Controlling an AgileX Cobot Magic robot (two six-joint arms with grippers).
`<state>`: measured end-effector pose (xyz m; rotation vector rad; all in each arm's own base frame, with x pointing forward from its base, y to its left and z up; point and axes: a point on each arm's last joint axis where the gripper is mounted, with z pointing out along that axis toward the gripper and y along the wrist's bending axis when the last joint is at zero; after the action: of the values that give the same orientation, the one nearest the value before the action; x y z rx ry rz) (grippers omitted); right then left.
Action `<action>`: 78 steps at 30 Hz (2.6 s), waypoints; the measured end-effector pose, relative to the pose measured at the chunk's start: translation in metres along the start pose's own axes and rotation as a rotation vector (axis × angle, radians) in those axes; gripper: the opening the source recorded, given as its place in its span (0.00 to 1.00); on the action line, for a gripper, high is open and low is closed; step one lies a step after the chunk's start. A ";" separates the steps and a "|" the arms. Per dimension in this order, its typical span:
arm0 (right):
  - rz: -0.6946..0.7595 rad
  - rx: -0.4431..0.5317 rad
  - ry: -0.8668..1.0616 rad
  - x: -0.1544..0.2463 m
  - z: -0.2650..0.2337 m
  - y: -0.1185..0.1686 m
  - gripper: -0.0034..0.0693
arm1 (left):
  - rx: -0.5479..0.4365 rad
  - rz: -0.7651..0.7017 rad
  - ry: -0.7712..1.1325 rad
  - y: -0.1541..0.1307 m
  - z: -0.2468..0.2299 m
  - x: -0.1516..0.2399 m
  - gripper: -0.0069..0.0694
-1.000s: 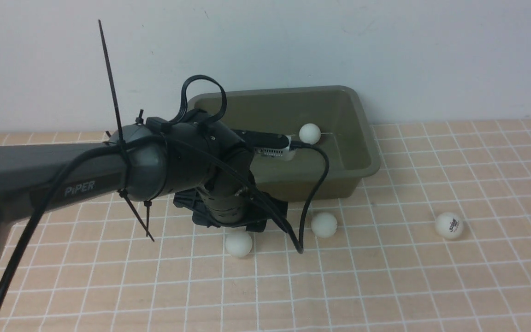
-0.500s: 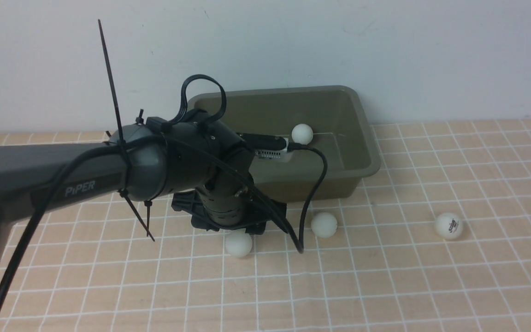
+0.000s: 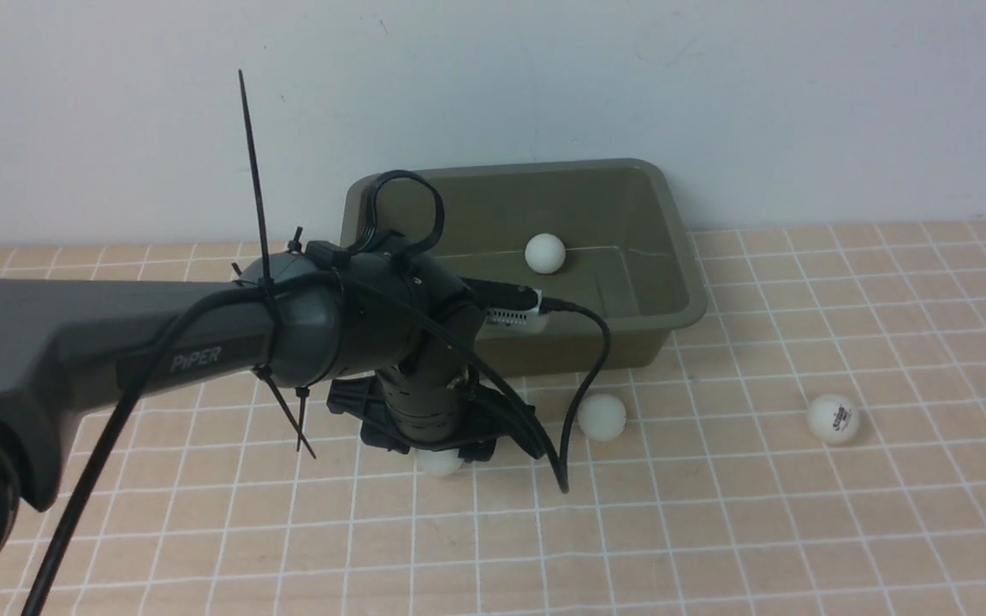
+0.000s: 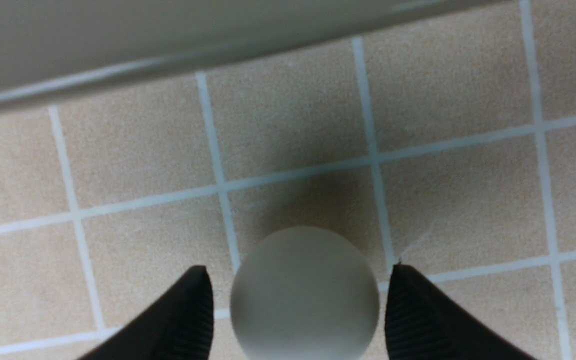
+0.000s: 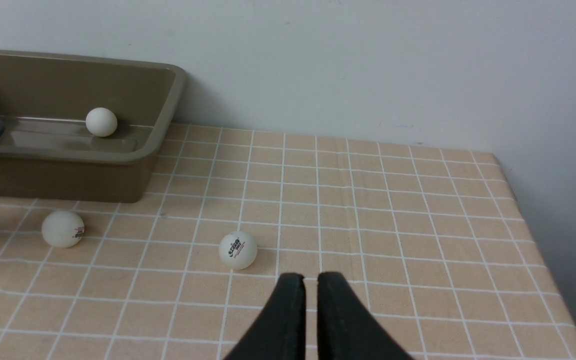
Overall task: Put the table tennis balls into the box on the light coffee tablecloth.
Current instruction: 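Reach for and grasp a ping pong ball on the table beside the basket, then drop the ball into the bin, then reach for and grasp a ping pong ball on the table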
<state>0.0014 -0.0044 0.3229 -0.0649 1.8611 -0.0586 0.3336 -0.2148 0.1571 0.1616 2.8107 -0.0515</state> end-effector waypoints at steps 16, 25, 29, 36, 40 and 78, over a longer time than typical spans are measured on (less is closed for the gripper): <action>-0.001 0.001 0.000 0.000 0.000 0.000 0.09 | -0.007 0.046 0.039 0.001 -0.005 0.003 0.48; -0.001 0.001 -0.002 0.000 0.000 0.000 0.09 | 0.223 0.140 -0.048 -0.011 -0.079 0.002 0.48; -0.002 0.002 -0.004 0.000 0.000 0.000 0.09 | 0.270 0.169 -0.165 -0.003 -0.094 -0.015 0.48; -0.001 0.001 -0.007 -0.001 0.000 0.000 0.09 | 0.250 0.149 -0.262 0.038 -0.088 -0.072 0.48; -0.001 0.001 -0.007 -0.001 0.000 0.000 0.09 | 0.224 0.225 -0.280 0.046 -0.077 -0.094 0.48; -0.150 -0.296 0.015 -0.013 0.021 0.026 0.09 | 0.329 0.685 -0.196 0.039 -0.237 -0.030 0.00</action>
<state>0.0245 0.0229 0.3277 -0.4094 1.8651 0.1132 0.2915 -0.1663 0.3906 1.1094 2.3876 -0.3442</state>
